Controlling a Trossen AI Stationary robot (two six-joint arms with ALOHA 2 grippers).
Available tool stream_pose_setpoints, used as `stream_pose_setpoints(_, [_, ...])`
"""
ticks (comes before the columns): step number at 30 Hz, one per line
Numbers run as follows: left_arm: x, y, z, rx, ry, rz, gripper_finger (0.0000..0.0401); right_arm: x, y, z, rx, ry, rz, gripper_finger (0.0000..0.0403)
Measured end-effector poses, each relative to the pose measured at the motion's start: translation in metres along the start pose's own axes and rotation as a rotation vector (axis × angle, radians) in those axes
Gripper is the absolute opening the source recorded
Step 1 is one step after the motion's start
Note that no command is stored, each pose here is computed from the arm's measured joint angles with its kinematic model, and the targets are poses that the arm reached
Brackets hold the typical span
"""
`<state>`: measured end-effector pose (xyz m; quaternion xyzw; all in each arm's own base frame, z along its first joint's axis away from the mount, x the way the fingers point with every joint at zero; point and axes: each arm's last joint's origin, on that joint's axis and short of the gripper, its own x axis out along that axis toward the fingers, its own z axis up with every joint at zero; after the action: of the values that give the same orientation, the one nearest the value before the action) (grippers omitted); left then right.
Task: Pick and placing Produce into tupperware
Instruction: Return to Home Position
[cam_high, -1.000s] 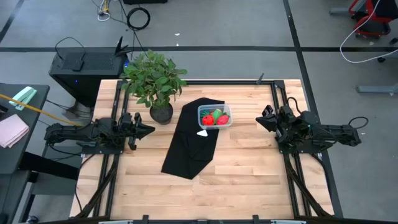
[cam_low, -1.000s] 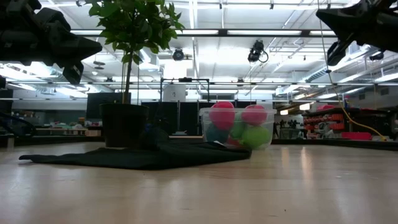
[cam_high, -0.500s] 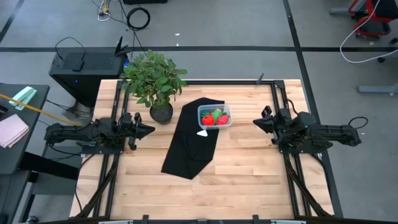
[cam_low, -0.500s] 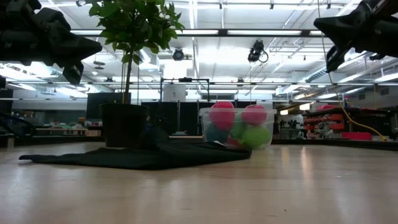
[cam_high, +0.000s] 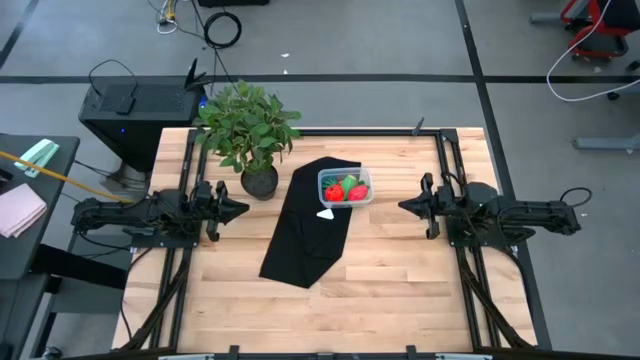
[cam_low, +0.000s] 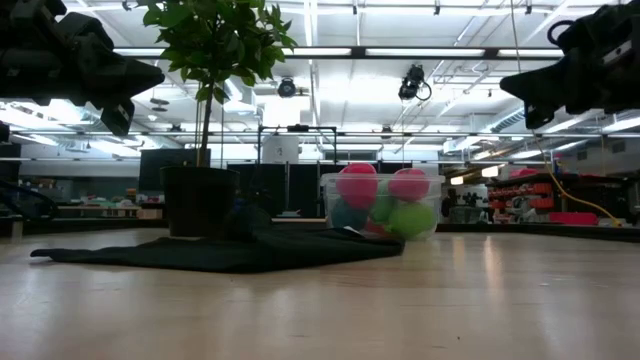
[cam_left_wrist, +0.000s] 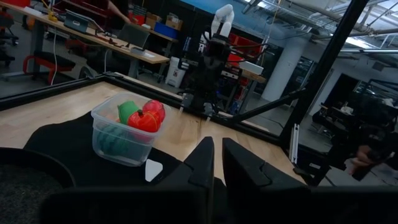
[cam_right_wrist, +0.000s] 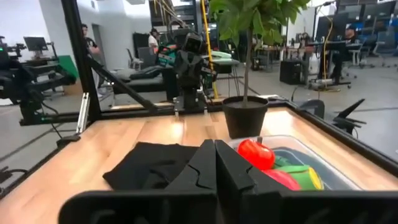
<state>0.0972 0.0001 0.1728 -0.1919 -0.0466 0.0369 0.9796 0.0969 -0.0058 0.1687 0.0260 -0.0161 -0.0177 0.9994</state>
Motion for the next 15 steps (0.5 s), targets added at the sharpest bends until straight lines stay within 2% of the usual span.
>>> stream_pose_setpoints(9, [0.0, 0.0, 0.0001, 0.0, 0.0, 0.0, 0.0028, -0.0007, -0.0001, 0.0015, -0.036, 0.017, -0.007, 0.0])
stream_pose_setpoints(15, [0.0, 0.0, 0.0, 0.0, 0.0, 0.0, 0.0034, 0.0007, -0.0005, -0.0003, -0.056, 0.04, -0.017, 0.0001])
